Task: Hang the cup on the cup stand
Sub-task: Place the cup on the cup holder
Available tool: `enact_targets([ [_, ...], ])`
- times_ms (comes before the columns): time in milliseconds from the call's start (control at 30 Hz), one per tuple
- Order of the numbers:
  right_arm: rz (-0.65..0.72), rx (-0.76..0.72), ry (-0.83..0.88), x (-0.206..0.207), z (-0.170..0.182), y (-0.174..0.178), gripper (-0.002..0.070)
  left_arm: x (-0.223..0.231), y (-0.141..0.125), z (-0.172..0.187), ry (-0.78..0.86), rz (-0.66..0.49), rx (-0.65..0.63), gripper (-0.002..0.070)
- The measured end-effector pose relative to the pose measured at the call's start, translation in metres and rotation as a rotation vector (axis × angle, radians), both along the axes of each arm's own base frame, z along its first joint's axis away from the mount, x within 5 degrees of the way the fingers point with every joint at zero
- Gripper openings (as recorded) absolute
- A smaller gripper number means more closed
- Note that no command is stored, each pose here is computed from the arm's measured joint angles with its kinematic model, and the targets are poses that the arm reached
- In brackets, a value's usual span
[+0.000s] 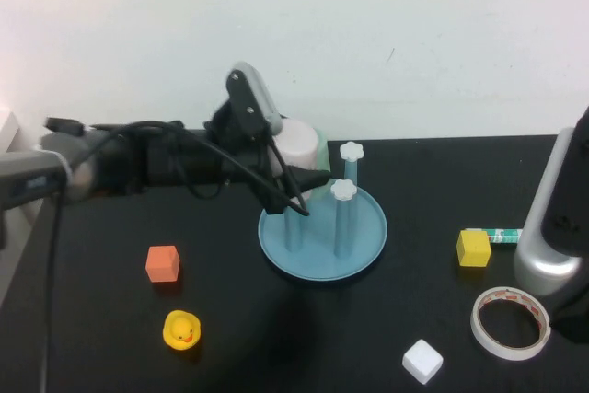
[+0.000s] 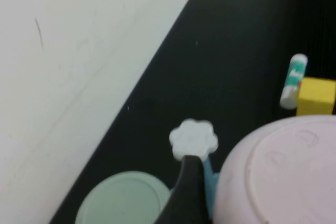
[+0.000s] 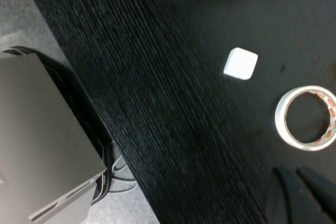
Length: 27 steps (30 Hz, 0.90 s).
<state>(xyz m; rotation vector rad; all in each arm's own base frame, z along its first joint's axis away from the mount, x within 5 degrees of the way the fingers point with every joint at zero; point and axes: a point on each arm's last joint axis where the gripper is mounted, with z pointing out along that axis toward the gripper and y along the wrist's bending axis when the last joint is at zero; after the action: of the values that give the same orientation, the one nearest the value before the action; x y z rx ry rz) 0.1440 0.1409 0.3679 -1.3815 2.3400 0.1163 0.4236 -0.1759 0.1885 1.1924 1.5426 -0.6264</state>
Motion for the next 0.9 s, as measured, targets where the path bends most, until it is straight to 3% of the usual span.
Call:
enact_targets([
  [300, -0.005, -0.012, 0.011, -0.001, -0.001, -0.001, 0.0005, 0.015, -0.006, -0.03, 0.052, 0.05, 0.036, 0.0581],
  [567, -0.012, -0.049, -0.026, 0.002, -0.001, -0.005, 0.0005, 0.017, -0.005, -0.028, 0.1, 0.091, 0.016, 0.0606],
  [667, -0.018, -0.051, -0.065, -0.001, 0.004, -0.012, 0.0005, 0.017, -0.004, -0.015, 0.074, 0.112, 0.018, 0.0581],
  [900, -0.034, 0.021, -0.165, -0.021, 0.011, -0.034, 0.0005, 0.013, 0.005, 0.047, -0.037, 0.215, 0.009, 0.0442],
])
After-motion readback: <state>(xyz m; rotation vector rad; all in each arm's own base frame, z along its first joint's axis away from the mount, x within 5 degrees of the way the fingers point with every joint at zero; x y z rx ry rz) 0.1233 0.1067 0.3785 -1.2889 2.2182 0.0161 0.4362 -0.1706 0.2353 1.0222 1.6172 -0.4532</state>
